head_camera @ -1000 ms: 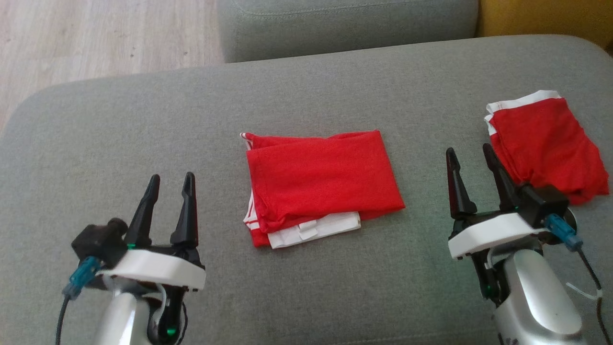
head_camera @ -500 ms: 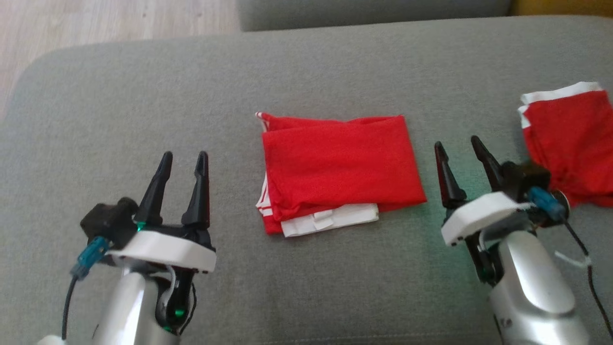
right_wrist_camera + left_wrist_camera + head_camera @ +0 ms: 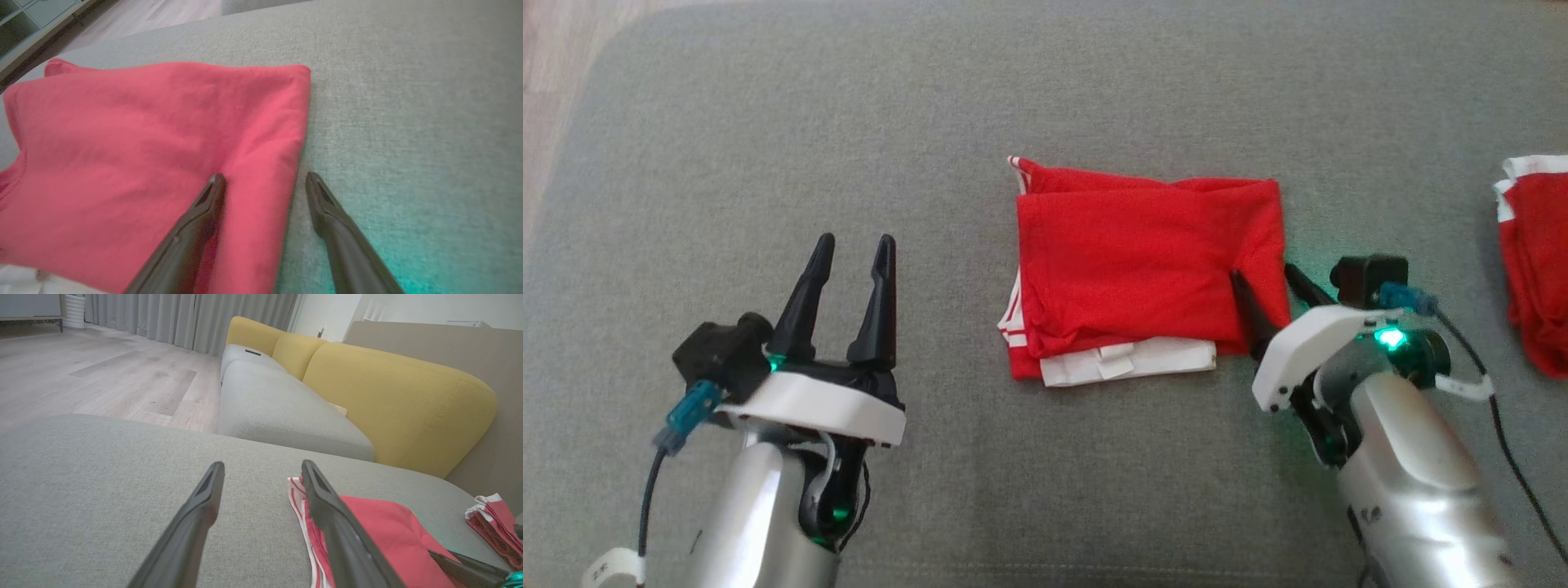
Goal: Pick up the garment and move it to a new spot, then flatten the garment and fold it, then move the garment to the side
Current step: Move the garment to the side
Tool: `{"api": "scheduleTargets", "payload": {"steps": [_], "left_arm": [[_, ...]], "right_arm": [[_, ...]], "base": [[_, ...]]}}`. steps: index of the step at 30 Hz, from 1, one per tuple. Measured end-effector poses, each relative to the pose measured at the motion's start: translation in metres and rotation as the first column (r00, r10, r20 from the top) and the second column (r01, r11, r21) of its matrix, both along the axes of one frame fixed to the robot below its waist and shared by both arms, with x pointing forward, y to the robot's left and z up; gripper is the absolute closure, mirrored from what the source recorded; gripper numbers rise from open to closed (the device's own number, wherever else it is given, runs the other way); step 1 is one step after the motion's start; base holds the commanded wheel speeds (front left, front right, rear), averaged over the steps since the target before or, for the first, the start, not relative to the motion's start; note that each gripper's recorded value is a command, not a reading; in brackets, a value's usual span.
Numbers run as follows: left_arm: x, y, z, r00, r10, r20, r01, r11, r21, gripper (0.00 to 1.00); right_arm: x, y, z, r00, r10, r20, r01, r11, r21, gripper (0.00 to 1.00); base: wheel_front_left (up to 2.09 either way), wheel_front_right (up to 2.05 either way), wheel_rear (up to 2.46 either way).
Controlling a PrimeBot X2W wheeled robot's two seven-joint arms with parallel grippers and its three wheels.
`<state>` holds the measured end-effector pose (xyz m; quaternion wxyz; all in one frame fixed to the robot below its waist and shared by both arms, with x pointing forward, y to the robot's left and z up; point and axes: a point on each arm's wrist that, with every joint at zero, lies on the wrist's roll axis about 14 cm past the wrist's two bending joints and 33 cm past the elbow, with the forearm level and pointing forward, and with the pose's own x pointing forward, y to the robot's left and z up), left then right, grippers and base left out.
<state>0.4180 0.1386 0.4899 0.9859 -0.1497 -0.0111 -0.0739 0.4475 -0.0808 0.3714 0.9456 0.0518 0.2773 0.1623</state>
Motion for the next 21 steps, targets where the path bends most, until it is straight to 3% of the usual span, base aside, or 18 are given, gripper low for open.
{"api": "scheduleTargets", "payload": {"steps": [6, 7, 8, 15, 21], "left_arm": [[0.001, 0.0, -0.005, 1.0, -0.001, -0.014, 0.001, 1.0, 0.003, 0.0], [0.002, -0.001, -0.005, 1.0, -0.004, -0.013, 0.004, 1.0, 0.003, 0.0], [0.002, -0.003, -0.004, 1.0, -0.008, -0.012, 0.008, 1.0, 0.002, 0.0], [0.007, -0.015, 0.003, 0.999, -0.04, 0.011, 0.04, 0.999, 0.008, 0.0], [0.008, -0.053, 0.011, 0.988, -0.149, 0.04, 0.149, 0.989, 0.017, 0.0]], "right_arm": [[0.01, 0.013, -0.001, 0.999, 0.024, -0.034, -0.023, 0.999, 0.031, 0.0], [0.01, 0.014, -0.001, 0.999, 0.032, -0.034, -0.031, 0.999, 0.028, 0.28], [0.01, 0.015, 0.0, 0.999, 0.042, -0.029, -0.041, 0.999, 0.021, 1.0], [0.003, 0.016, 0.012, 0.991, 0.117, 0.072, -0.112, 0.991, -0.066, 1.0], [0.005, -0.006, 0.046, 0.96, 0.163, 0.227, -0.13, 0.979, -0.155, 1.0]], "base": [[0.0, 0.0, 0.0], [0.0, 0.0, 0.0], [0.0, 0.0, 0.0], [0.0, 0.0, 0.0], [0.0, 0.0, 0.0]]}}
